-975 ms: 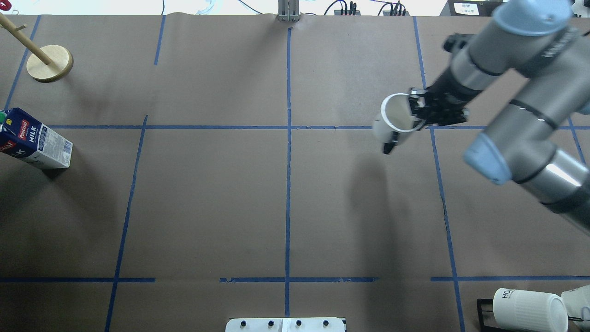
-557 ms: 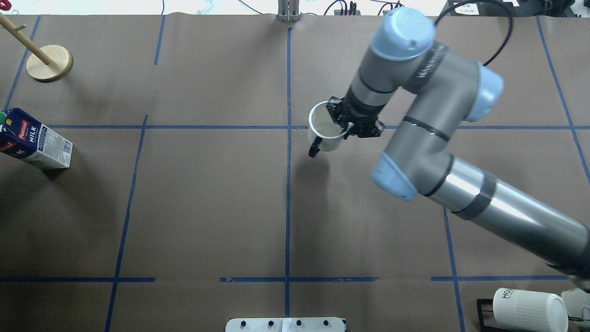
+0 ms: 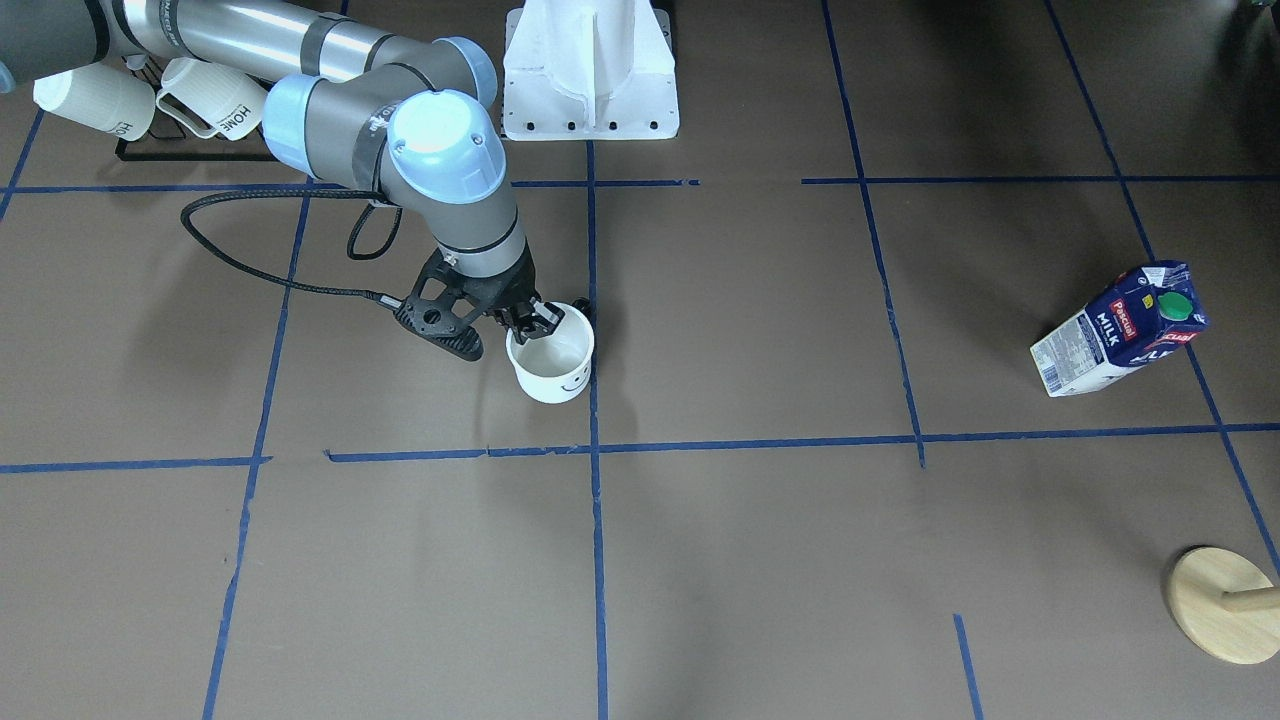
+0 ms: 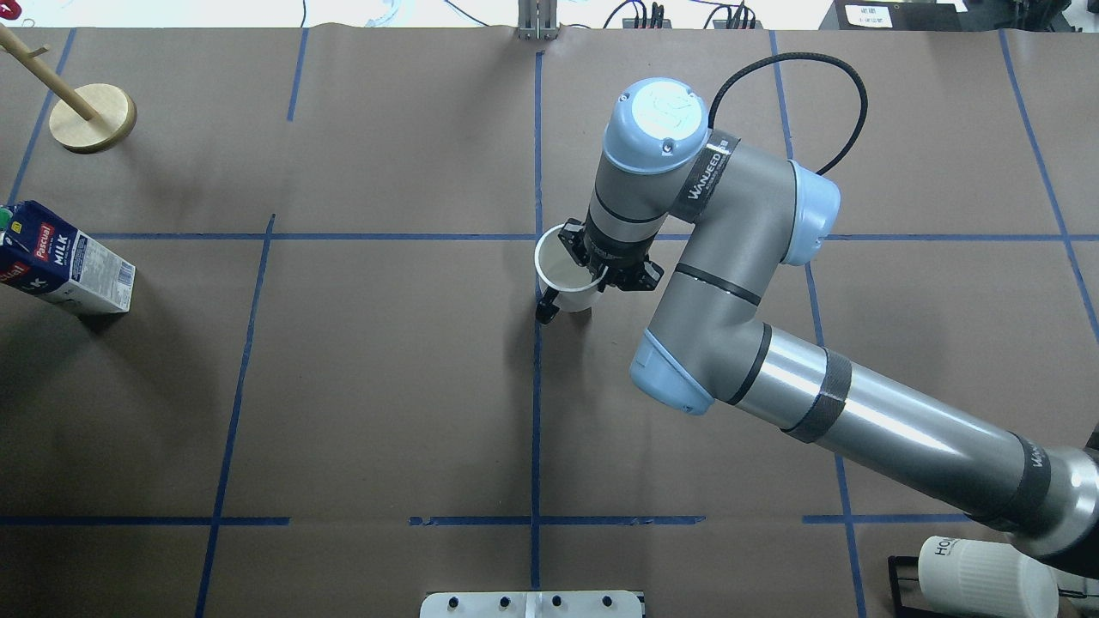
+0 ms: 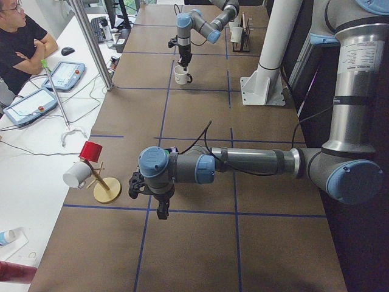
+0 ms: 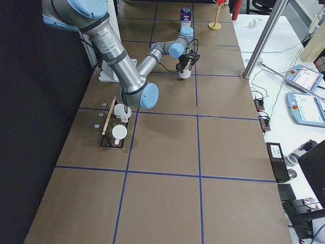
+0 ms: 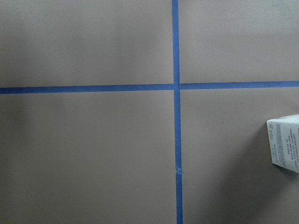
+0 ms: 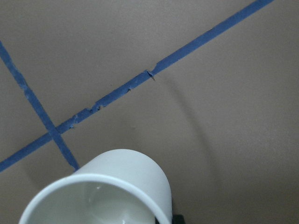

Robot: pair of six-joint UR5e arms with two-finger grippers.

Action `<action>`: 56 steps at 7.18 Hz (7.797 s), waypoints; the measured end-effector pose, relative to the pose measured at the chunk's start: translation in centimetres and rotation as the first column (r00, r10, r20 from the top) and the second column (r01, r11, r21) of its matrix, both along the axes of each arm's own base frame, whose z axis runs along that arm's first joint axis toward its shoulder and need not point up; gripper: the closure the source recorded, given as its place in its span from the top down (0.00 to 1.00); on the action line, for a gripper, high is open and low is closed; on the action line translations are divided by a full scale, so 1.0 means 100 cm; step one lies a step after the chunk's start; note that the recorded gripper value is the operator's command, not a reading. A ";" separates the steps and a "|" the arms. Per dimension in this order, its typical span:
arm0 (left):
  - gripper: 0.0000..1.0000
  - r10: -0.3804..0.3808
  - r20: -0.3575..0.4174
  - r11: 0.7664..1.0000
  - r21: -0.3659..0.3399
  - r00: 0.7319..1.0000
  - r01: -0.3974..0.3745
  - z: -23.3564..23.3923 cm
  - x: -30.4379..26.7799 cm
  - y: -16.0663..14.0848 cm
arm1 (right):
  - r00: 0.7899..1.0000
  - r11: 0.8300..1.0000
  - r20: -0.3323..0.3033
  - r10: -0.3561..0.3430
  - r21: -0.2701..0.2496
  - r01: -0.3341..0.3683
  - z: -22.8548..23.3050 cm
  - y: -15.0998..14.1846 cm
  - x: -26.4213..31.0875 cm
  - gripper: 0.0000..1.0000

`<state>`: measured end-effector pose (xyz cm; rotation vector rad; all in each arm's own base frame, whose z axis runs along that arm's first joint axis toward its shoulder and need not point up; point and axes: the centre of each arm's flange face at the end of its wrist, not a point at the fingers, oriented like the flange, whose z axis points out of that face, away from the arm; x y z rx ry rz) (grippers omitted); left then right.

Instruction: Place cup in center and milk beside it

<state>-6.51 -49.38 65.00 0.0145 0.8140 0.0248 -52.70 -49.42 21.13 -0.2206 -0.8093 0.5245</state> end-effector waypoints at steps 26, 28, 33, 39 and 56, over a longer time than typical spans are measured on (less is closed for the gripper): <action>1.00 -0.198 0.017 0.980 -0.007 0.980 0.198 -0.158 0.168 0.011 | 0.999 0.981 0.033 -0.012 0.192 0.006 0.007 -0.013 0.175 1.00; 1.00 -0.192 0.027 0.981 -0.015 0.981 0.193 -0.150 0.176 -0.003 | 0.999 0.979 0.031 -0.012 0.204 0.005 0.011 -0.012 0.188 1.00; 0.89 -0.175 0.036 0.984 -0.040 0.984 0.176 -0.138 0.189 -0.011 | 0.999 0.979 0.045 -0.011 0.202 0.002 0.018 -0.015 0.215 1.00; 0.09 -0.162 0.029 0.986 -0.036 0.986 0.163 -0.141 0.194 -0.011 | 0.999 0.978 0.044 -0.013 0.207 0.003 0.020 -0.017 0.220 1.00; 0.07 -0.097 -0.056 0.994 -0.056 0.994 0.094 -0.535 0.504 -0.009 | 0.934 0.819 -0.146 -0.326 0.450 0.356 0.230 -0.021 0.453 1.00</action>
